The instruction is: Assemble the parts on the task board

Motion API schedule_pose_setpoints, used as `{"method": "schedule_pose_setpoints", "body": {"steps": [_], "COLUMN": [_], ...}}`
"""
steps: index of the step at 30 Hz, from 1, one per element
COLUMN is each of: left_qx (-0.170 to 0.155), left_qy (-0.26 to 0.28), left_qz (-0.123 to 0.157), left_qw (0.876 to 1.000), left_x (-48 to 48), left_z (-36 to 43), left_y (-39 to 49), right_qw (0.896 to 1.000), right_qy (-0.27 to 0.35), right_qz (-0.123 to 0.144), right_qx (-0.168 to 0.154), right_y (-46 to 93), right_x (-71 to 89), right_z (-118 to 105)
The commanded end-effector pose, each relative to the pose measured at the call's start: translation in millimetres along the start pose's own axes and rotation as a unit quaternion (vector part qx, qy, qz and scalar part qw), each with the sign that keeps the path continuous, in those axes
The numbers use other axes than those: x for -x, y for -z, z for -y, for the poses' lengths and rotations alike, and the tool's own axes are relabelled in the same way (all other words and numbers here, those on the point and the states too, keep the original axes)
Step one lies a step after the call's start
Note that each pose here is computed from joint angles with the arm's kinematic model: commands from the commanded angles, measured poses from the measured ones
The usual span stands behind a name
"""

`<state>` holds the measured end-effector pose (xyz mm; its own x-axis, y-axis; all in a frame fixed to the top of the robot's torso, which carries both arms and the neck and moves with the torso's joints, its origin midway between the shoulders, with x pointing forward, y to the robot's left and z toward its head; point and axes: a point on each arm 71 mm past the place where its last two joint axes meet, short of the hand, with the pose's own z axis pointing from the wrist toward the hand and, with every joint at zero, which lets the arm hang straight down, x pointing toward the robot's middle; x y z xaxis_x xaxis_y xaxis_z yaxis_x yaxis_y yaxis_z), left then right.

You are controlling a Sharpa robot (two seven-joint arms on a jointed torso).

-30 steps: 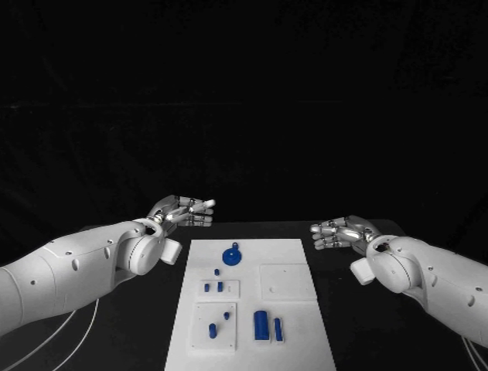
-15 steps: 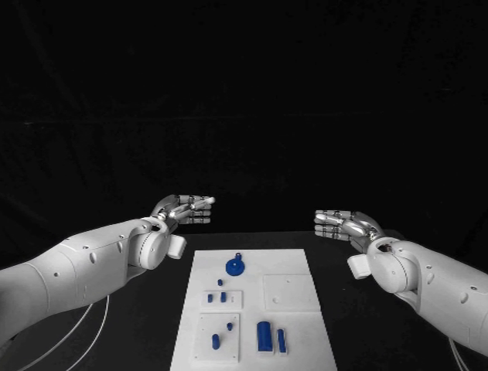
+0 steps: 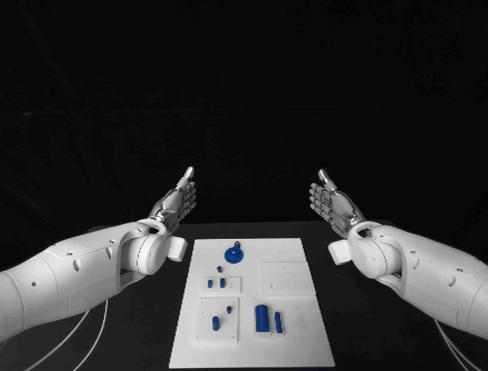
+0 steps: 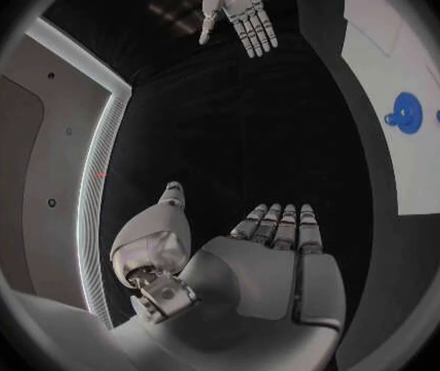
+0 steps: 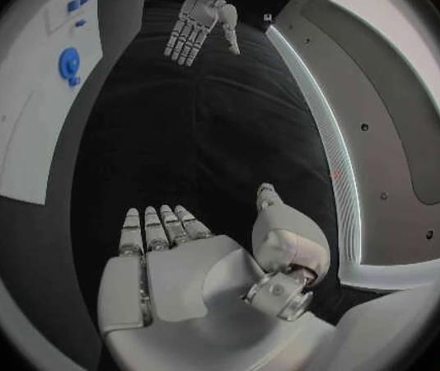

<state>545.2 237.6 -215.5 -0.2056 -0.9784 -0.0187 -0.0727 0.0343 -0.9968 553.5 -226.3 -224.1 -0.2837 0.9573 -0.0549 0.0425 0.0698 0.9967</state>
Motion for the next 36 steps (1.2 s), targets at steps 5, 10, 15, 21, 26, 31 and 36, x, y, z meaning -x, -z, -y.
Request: {"method": "schedule_pose_setpoints", "body": {"steps": [5,10,15,21,26,31,36], "left_qx": [-0.034,-0.037,-0.038,-0.038,-0.038,-0.038,-0.038], "left_qy": [0.007,0.014,0.018,0.018,0.018,0.018,0.018], "left_qz": [0.071,0.085,0.093,0.094,0.094,0.094,0.094], "left_qw": [0.997,0.996,0.995,0.995,0.995,0.995,0.995], "left_x": [-30.0,-49.9,-59.9,-61.5,-61.5,-61.5,-61.5], "left_z": [-8.5,-12.3,-13.2,-13.2,-13.2,-13.2,-13.2], "left_y": [32.8,56.2,69.3,71.5,71.5,71.5,71.5], "right_qw": [0.995,0.992,0.991,0.990,0.990,0.990,0.990], "right_qy": [-0.030,-0.036,-0.037,-0.036,-0.036,-0.036,-0.036], "right_qz": [0.089,0.113,0.128,0.134,0.134,0.134,0.134], "right_qx": [0.041,0.038,0.031,0.027,0.027,0.027,0.027], "right_y": [25.9,51.9,70.7,78.4,78.4,78.4,78.4], "right_x": [-20.3,-41.2,-53.8,-58.5,-58.5,-58.5,-58.5], "right_z": [-5.8,-2.4,0.5,1.6,1.6,1.6,1.6]}}
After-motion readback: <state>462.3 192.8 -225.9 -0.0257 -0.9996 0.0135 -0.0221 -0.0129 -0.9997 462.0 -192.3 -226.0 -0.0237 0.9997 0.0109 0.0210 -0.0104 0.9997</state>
